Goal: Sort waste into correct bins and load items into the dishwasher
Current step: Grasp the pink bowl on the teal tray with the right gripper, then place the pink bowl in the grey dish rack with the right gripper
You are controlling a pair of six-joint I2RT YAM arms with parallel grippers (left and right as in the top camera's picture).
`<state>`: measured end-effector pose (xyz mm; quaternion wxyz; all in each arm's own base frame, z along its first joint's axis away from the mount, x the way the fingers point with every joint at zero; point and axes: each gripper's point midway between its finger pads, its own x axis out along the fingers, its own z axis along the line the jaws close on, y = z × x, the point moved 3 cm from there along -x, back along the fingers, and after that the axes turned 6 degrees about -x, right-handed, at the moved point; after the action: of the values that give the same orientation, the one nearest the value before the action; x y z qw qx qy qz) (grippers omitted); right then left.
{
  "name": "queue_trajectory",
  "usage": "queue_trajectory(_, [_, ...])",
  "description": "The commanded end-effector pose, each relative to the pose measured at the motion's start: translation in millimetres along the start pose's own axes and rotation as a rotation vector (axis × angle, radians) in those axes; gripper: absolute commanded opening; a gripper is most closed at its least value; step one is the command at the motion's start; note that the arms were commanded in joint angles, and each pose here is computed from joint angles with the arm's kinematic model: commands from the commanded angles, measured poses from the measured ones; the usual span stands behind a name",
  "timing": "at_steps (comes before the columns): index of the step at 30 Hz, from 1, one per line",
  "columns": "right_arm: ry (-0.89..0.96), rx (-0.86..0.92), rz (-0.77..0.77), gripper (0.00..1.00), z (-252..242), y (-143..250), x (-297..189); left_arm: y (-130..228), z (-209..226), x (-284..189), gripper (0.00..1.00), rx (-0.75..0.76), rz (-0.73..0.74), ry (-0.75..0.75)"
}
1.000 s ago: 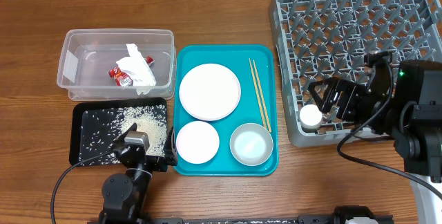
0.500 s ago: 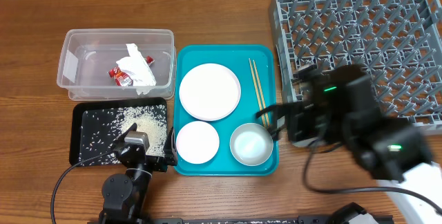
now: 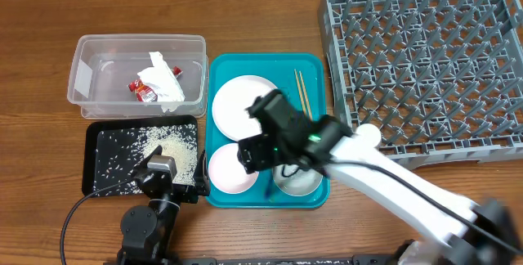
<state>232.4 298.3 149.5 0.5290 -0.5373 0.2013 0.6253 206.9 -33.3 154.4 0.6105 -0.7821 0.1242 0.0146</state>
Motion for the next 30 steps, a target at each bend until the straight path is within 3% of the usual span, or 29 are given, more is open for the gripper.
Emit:
queue_trajectory(1, [0.075, 0.025, 0.017, 0.69, -14.4, -2.9, 29.2, 0.0, -2.8, -0.2, 1.00, 0.020, -0.006, 0.018])
queue_trajectory(9, [0.079, 0.048, 0.121, 0.42, -21.8, 10.9, 69.8, 0.0, -2.7, -0.2, 1.00, 0.020, -0.006, 0.018])
queue_trajectory(15, [0.117, 0.031, 0.080, 0.39, -24.6, 8.2, 76.3, 0.0, -2.7, -0.2, 1.00, 0.020, -0.006, 0.018])
queue_trajectory(19, [0.127, 0.040, 0.097, 0.24, -28.4, 15.3, 81.6, 0.0, -2.8, -0.2, 1.00, 0.020, -0.006, 0.018])
queue_trajectory(20, [0.122, 0.040, 0.097, 0.10, -27.3, 15.0, 80.3, 0.0, -2.7, -0.2, 1.00, 0.020, -0.006, 0.018])
queue_trajectory(21, [0.120, 0.040, 0.099, 0.05, -26.0, 14.1, 78.1, 0.0, -2.8, -0.2, 1.00, 0.020, -0.006, 0.018])
queue_trajectory(25, [0.129, 0.030, 0.055, 0.04, -19.2, 0.1, 52.5, 0.1, -2.7, -0.2, 1.00, 0.020, -0.005, 0.018])
queue_trajectory(30, [0.193, -0.003, -0.145, 0.04, -13.9, -30.8, -12.0, 0.1, -2.7, -0.2, 1.00, 0.020, -0.005, 0.018])
